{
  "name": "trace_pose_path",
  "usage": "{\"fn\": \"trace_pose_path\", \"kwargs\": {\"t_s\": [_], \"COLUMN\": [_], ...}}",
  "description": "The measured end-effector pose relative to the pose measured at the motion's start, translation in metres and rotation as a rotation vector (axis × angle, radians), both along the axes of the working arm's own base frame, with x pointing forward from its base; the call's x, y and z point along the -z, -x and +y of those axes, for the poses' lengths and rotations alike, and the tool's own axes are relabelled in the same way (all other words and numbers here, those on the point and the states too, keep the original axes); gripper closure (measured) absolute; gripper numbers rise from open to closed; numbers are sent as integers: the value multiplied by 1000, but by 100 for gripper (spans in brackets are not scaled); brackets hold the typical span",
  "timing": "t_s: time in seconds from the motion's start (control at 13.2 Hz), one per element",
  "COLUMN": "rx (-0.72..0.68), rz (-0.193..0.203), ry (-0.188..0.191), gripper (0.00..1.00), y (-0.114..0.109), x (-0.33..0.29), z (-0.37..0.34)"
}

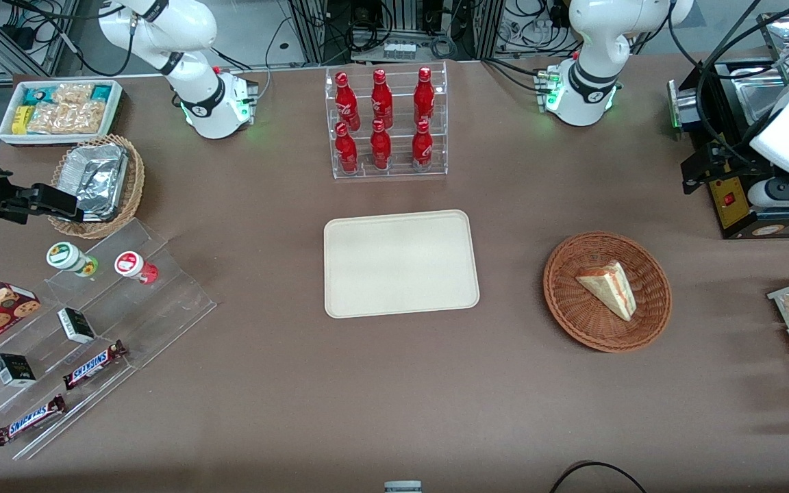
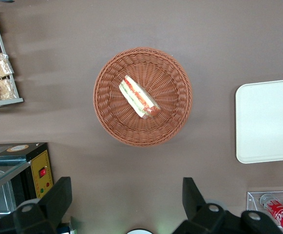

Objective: Place sandwich from basket to tray
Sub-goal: 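Move the left gripper over the wrapped sandwich in the wicker basket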

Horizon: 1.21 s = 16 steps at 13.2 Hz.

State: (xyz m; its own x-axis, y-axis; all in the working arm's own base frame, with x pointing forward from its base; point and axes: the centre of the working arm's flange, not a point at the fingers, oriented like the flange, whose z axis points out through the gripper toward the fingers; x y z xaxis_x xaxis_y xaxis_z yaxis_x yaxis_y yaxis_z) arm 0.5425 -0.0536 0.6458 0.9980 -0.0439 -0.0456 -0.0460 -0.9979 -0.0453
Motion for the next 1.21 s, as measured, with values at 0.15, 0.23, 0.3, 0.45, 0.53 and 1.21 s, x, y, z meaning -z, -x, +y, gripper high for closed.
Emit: {"fn": "trace_pose_path", "kwargs": {"t_s": [0.15,0.23,0.3,0.45,0.53,1.21], "rx": [-6,-9,-10,-10,-10,-283], "rz": [1,3,7,6,-1,-60], "ry": [4,6,7,7,7,18], "gripper": [0,0,0,0,0,0], "y": [0,0,0,-3,-8,-19], "x": [-1,0,2,14,28,220], "z": [3,4,5,5,5,13]}}
